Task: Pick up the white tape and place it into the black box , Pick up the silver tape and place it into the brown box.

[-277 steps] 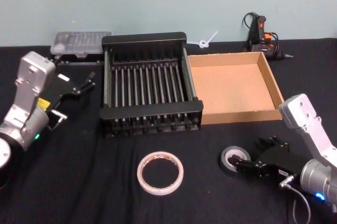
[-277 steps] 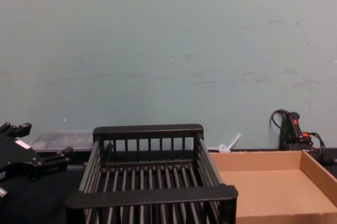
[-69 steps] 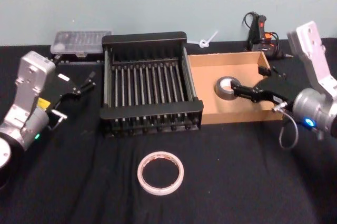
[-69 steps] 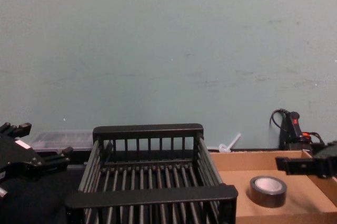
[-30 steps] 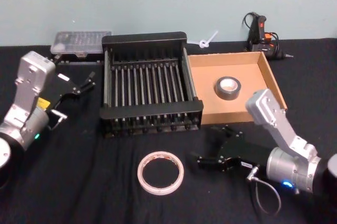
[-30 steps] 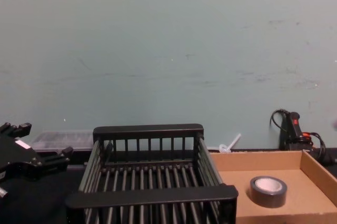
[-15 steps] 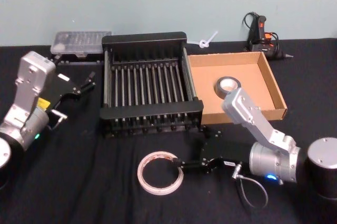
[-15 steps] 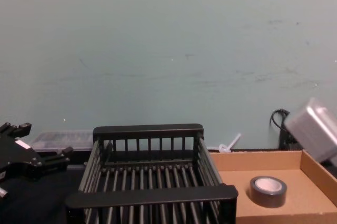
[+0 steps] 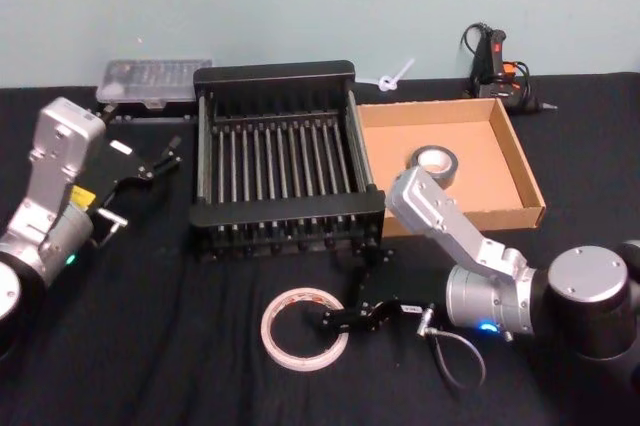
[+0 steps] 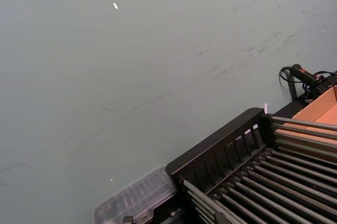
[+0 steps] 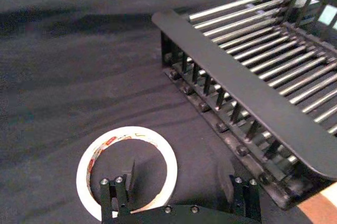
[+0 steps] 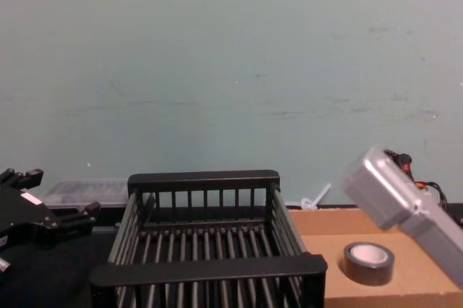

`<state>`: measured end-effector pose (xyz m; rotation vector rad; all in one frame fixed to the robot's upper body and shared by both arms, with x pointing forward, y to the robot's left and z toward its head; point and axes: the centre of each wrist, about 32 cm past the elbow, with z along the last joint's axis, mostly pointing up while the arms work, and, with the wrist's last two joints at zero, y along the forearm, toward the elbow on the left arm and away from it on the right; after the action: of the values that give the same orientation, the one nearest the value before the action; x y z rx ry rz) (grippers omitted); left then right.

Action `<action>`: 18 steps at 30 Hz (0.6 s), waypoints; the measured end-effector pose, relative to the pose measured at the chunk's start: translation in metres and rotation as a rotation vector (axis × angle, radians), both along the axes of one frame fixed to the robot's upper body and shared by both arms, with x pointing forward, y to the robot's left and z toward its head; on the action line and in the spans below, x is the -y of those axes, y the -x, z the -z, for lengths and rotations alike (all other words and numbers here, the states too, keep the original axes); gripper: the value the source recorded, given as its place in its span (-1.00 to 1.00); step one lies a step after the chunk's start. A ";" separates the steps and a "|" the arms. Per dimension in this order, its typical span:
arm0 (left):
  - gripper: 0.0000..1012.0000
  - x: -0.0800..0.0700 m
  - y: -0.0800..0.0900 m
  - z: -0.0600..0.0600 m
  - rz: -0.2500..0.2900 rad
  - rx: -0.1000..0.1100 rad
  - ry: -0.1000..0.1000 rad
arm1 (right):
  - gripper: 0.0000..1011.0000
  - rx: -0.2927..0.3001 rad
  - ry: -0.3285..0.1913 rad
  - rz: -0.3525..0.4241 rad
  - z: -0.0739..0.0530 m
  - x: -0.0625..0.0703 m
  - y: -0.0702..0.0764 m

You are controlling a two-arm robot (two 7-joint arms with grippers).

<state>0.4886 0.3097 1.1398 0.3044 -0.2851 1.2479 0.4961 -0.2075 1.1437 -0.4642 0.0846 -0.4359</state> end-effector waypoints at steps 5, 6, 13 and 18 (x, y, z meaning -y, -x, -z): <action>0.98 0.000 0.000 0.000 0.000 0.000 0.000 | 0.98 -0.018 0.011 -0.007 0.004 -0.004 -0.002; 0.98 0.000 0.000 0.000 0.000 0.000 0.000 | 0.98 -0.021 0.012 -0.008 0.004 -0.005 -0.002; 0.98 0.000 0.000 0.000 0.000 0.000 0.000 | 0.98 -0.035 0.020 -0.014 0.007 -0.009 -0.003; 0.98 0.000 0.000 0.000 0.000 0.000 0.000 | 0.98 -0.043 0.022 -0.015 0.009 -0.010 -0.003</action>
<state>0.4886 0.3097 1.1398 0.3046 -0.2850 1.2480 0.4993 -0.1977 1.1348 -0.4957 0.1175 -0.4131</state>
